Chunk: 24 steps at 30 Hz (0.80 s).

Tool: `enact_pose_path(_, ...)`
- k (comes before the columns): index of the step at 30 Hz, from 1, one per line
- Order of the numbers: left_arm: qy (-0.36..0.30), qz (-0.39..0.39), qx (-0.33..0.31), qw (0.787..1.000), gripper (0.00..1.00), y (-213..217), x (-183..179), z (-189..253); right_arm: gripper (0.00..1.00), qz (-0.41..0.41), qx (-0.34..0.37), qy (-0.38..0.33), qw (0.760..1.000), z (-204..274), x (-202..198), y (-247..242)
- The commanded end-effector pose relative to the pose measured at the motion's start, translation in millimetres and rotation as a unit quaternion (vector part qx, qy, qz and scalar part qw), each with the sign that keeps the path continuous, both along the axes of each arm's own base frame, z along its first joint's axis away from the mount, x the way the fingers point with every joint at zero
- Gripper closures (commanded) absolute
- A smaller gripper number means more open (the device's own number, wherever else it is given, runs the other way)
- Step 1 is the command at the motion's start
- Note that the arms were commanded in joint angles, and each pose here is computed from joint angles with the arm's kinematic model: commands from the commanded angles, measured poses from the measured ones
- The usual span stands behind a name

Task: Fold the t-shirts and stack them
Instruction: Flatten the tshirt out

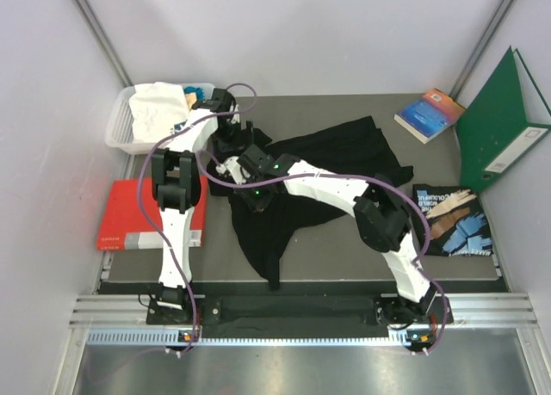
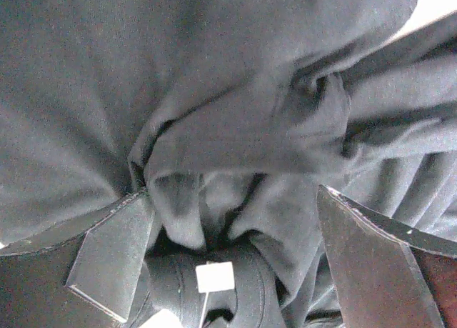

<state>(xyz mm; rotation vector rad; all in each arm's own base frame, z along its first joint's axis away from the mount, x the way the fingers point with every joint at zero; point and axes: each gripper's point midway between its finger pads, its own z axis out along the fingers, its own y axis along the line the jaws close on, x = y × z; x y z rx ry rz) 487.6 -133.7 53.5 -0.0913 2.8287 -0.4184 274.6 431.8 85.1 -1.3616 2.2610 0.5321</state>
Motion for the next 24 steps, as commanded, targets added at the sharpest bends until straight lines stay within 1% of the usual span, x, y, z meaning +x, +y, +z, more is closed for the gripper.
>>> enact_pose_path(1,-0.009,0.03,0.014,0.999,0.01,15,18,-2,1.0,0.043,-0.01,0.019,0.999,-29,-25,17)
enact_pose_path(7,-0.005,0.033,0.036,0.999,0.01,24,25,-18,1.0,0.057,-0.059,0.044,0.996,-68,-53,5)
enact_pose_path(11,-0.011,0.033,0.046,0.998,0.01,27,36,-25,1.0,0.072,-0.104,0.074,0.989,-85,-77,-18)
enact_pose_path(14,-0.015,0.035,0.041,0.998,0.01,25,42,-30,1.0,0.085,-0.139,0.097,0.982,-92,-98,-42)
enact_pose_path(20,-0.024,0.038,0.04,0.998,0.01,24,53,-37,1.0,0.103,-0.175,0.14,0.969,-97,-137,-78)
enact_pose_path(24,-0.03,0.042,0.043,0.998,0.01,24,59,-40,1.0,0.098,-0.187,0.145,0.967,-90,-142,-88)
